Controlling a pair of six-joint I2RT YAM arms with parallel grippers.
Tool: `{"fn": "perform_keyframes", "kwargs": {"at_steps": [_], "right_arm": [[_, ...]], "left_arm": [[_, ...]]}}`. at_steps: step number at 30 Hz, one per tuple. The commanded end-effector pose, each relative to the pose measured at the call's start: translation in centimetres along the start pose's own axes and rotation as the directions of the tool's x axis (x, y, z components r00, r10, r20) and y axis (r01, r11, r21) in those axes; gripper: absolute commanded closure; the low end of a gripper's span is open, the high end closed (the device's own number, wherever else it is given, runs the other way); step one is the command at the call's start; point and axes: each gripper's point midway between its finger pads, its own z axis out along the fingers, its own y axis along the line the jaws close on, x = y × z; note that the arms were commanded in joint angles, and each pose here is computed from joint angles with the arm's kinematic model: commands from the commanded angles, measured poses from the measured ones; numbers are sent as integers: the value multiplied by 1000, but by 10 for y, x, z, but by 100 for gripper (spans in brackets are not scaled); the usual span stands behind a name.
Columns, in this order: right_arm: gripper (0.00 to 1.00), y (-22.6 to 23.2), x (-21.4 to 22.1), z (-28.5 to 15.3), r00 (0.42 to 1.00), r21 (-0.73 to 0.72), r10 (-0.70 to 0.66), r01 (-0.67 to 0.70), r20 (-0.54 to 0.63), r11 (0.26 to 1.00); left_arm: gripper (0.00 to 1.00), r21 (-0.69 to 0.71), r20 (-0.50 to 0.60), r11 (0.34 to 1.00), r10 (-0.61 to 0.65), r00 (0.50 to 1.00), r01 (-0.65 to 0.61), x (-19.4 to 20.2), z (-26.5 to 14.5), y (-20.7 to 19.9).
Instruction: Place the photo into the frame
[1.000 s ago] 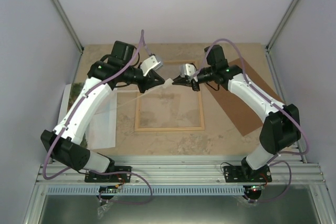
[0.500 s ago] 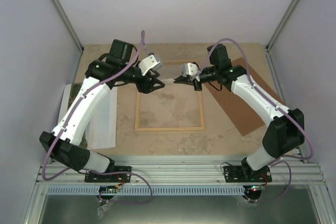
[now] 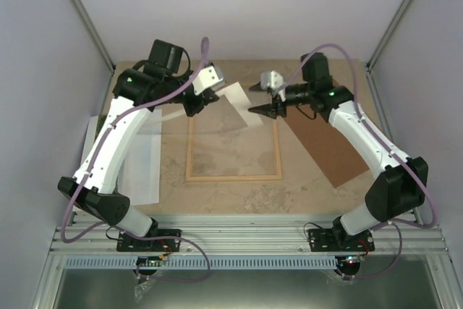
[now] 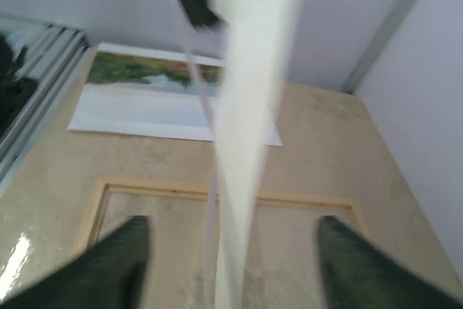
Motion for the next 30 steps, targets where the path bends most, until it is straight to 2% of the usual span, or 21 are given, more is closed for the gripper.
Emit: {"fn": "perform_keyframes", "kwargs": {"at_steps": [1,5,7,10,15,18,20,23,25,28,30], "right_arm": [[18,-52,-32,-66,973,158,199,-217,118,963],[5,-86,-37,-152,939,364,244,-322,244,874],[2,-104,-27,-206,924,508,250,-370,290,778],[2,-122,-12,-257,917,664,258,-398,305,633],[2,-129,22,-311,872,748,320,-484,370,455],[2,-126,39,-331,848,767,364,-514,387,384],[2,-123,48,-342,842,789,380,-511,382,340],[2,-121,59,-356,843,821,390,-493,370,287],[2,-120,67,-358,835,825,410,-496,368,270],[2,-116,80,-351,811,801,447,-528,377,282],[2,-111,87,-342,790,770,475,-561,388,303]], "left_arm": [[100,-37,141,999,25,990,-20,-53,-38,0],[100,2,310,1000,-22,950,22,-108,-68,-9],[100,66,392,997,-63,918,40,-134,-79,-20],[100,163,489,985,-129,863,55,-167,-88,-40],[100,294,581,955,-202,788,28,-223,-90,-77],[100,344,584,930,-320,746,130,-240,-82,-66],[100,353,557,910,-393,732,219,-237,-65,-49],[100,400,495,830,-553,670,390,-216,-37,-7],[100,415,438,743,-669,600,525,-183,-11,32],[100,400,394,594,-799,455,698,-112,26,93],[100,338,375,522,-838,397,783,-57,52,121]]}}
